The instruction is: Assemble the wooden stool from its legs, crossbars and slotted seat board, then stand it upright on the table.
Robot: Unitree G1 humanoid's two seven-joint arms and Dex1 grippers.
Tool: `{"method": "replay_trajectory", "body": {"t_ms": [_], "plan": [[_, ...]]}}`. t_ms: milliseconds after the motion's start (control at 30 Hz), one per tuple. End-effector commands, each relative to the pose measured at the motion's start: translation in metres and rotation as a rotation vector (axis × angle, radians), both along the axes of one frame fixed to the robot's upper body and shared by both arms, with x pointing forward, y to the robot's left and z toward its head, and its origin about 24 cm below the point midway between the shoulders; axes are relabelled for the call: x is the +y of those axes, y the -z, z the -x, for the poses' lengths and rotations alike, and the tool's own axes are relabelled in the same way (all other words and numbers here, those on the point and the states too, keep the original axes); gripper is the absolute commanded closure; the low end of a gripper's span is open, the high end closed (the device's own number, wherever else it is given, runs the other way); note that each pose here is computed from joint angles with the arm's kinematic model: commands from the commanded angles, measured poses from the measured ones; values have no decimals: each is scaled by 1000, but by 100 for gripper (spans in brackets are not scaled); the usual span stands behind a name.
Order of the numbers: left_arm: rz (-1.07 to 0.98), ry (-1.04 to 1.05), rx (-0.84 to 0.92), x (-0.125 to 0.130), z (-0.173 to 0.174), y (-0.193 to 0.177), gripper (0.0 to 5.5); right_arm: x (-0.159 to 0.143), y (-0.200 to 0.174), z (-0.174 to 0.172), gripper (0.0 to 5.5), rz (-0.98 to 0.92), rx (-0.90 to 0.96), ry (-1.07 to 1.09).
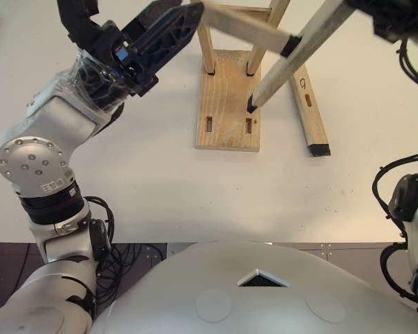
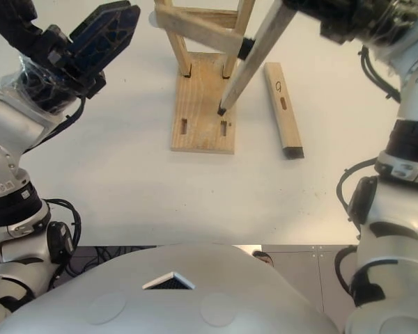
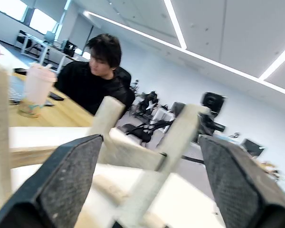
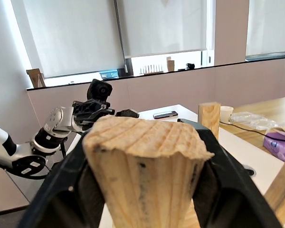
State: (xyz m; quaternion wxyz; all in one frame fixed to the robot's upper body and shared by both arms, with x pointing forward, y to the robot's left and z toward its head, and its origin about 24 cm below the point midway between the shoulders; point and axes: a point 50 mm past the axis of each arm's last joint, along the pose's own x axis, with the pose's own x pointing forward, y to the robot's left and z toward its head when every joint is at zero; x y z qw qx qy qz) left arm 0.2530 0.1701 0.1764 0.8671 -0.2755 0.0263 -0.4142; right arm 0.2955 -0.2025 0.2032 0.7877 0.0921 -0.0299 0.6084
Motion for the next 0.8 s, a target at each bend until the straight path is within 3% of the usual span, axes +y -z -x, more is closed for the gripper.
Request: {"method": "replay_trajectory", "body": {"t_ms": [33,100,300,800], "plan": [[-32,-48,23,5,-8,6,244,7,15,4,344,32,-11,-23],[-41,-98,39,9,-14,10,268,13,22,4,344,24,0,-29],[-62,-403,181,35,-42,34,273,21,44,10,344,49,17,-24],[-71,-526,221,47,-52,41,273,13,39,18,344,147,17,-97]]}}
